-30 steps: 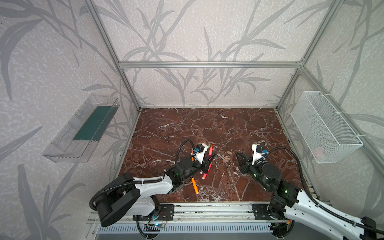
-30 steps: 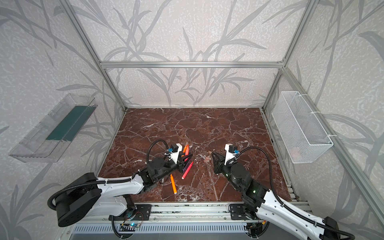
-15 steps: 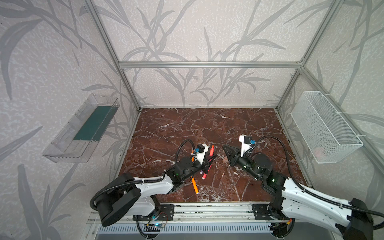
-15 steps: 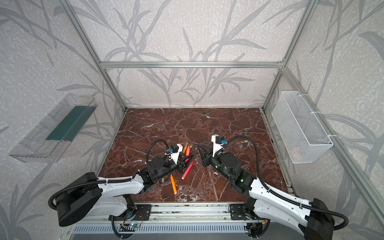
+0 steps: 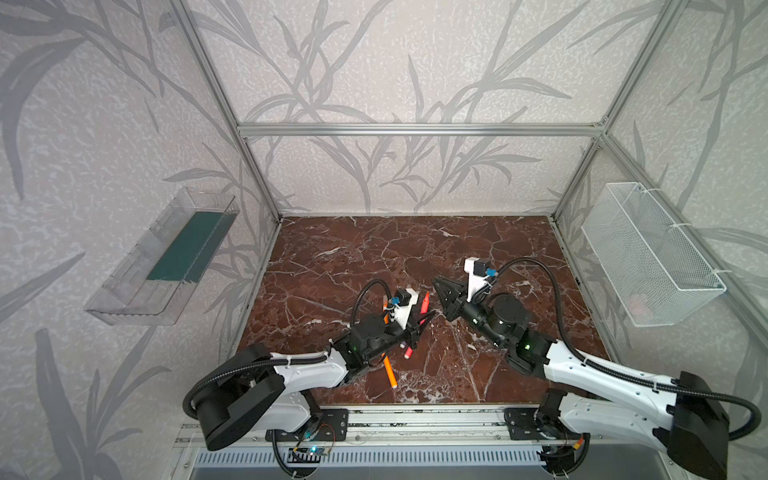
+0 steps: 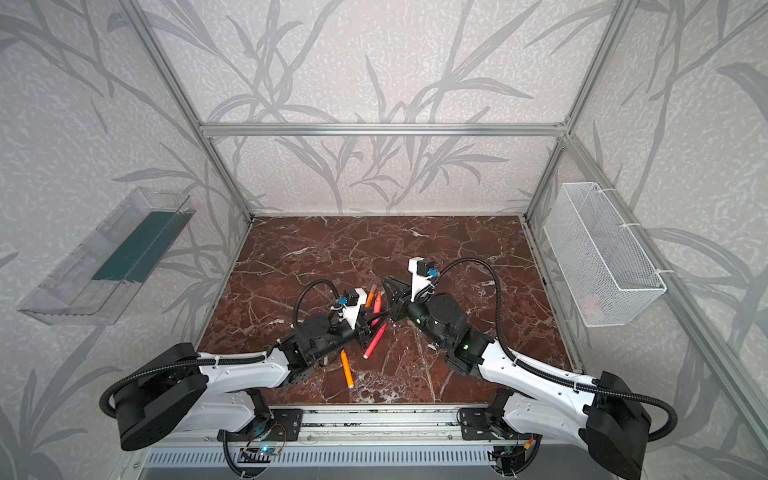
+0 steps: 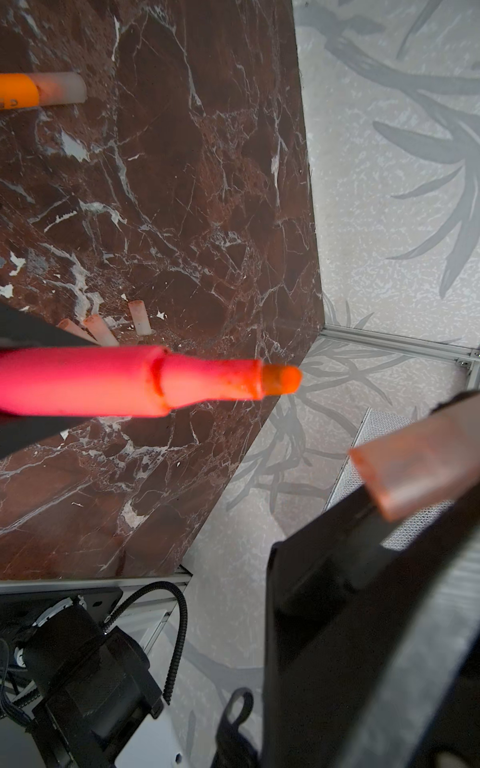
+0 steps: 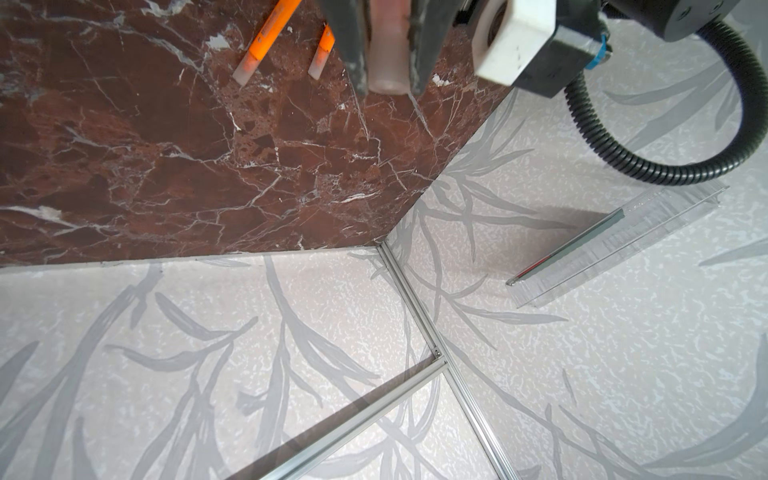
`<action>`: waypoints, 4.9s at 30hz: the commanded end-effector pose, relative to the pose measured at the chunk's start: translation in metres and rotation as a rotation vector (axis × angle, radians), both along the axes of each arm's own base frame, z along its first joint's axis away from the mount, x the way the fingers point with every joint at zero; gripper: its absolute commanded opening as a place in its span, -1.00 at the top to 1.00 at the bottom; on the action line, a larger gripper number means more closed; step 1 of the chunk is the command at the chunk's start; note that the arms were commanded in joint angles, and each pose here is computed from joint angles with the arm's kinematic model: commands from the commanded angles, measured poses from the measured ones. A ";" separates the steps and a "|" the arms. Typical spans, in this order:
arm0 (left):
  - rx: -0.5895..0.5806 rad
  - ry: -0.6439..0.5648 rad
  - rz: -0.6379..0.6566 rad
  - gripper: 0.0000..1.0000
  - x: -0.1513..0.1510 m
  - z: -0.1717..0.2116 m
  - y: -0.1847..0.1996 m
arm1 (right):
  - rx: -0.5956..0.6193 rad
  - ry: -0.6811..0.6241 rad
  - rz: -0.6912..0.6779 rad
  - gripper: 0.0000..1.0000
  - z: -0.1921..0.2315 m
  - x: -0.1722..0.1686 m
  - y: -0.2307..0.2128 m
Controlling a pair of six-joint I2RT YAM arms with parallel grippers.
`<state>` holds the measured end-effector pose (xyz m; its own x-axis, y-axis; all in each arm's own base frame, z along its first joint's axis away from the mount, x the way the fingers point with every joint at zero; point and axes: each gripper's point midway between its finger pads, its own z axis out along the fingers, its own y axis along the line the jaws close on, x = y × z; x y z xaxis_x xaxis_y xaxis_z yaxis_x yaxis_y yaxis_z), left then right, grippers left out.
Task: Insert the pens into the pen caps
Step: 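Lift the pale pink cap with the right gripper toward the pink marker tip, then push the cap down onto the pink marker tip held by the left gripper, then press the cap further down with the right gripper while the left holds the marker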
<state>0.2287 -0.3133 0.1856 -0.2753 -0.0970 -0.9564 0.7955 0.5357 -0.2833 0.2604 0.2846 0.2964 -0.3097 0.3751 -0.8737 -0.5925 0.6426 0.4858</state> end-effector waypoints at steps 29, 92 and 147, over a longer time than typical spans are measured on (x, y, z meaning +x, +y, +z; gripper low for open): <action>-0.054 -0.043 0.031 1.00 0.005 0.019 0.004 | 0.057 0.008 0.011 1.00 -0.012 0.005 0.016; -0.041 -0.092 -0.113 1.00 -0.021 0.017 0.002 | -0.082 0.061 0.118 -0.58 0.000 -0.048 -0.012; -0.025 -0.121 -0.107 1.00 -0.025 0.017 0.003 | -0.235 0.134 0.071 0.33 -0.016 -0.026 0.042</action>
